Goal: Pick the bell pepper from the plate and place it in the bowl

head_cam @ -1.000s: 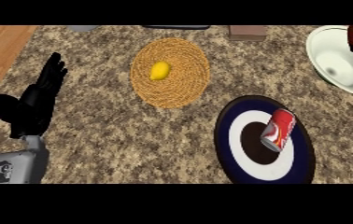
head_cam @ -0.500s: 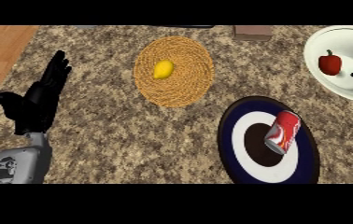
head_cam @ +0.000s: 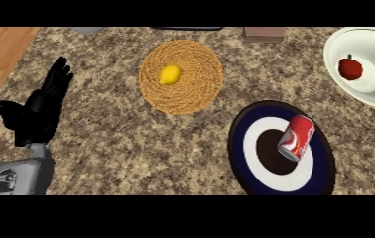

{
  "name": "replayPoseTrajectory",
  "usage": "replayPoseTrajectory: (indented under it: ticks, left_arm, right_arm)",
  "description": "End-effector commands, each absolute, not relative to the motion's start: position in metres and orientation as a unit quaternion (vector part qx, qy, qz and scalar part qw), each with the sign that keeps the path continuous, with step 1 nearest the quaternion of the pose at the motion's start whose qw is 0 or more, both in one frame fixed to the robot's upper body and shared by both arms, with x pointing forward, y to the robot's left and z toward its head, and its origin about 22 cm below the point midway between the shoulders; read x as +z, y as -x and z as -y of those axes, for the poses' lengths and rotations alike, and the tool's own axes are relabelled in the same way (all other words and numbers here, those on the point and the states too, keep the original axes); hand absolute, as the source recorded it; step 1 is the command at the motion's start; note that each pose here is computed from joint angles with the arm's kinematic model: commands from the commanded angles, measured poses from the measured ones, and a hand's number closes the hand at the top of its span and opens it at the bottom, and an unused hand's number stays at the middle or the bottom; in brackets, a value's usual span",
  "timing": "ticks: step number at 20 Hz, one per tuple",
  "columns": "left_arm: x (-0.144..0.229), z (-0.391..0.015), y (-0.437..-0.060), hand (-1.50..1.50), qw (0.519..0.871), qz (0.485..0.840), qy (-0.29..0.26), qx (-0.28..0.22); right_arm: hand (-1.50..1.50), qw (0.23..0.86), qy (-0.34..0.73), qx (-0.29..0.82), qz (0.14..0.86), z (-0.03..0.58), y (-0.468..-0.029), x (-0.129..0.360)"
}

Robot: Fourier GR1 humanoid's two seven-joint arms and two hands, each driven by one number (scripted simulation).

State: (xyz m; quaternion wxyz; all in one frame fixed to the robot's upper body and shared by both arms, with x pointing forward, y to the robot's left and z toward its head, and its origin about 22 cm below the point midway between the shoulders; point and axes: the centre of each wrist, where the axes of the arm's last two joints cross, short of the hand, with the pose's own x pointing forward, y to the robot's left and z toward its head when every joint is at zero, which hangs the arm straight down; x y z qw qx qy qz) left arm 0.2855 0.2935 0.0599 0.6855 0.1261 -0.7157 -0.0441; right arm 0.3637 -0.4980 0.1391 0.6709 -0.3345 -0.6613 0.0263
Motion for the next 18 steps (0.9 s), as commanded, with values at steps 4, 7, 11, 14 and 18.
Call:
replayPoseTrajectory:
  ticks: [4, 7, 11, 14, 18]
  left_arm:
    - [0.064, -0.3, -0.289, 0.0, 0.688, 0.713, -0.133, -0.036]
    - [0.062, -0.295, -0.287, 0.0, 0.685, 0.715, -0.132, -0.041]
    - [0.059, -0.289, -0.286, 0.0, 0.688, 0.713, -0.129, -0.03]
    - [0.062, -0.308, -0.28, 0.0, 0.687, 0.711, -0.142, -0.04]
    - [0.059, -0.291, -0.288, 0.0, 0.687, 0.714, -0.13, -0.036]
  right_arm:
    - [-1.5, 0.649, 0.264, -0.091, 0.708, 0.557, -0.308, 0.153]
    - [-1.5, 0.661, 0.263, -0.088, 0.697, 0.573, -0.287, 0.149]
    - [-1.5, 0.669, 0.239, -0.086, 0.699, 0.601, -0.246, 0.149]
    - [-1.5, 0.665, 0.215, -0.098, 0.709, 0.612, -0.226, 0.15]
    - [-1.5, 0.654, 0.183, -0.102, 0.727, 0.616, -0.217, 0.144]
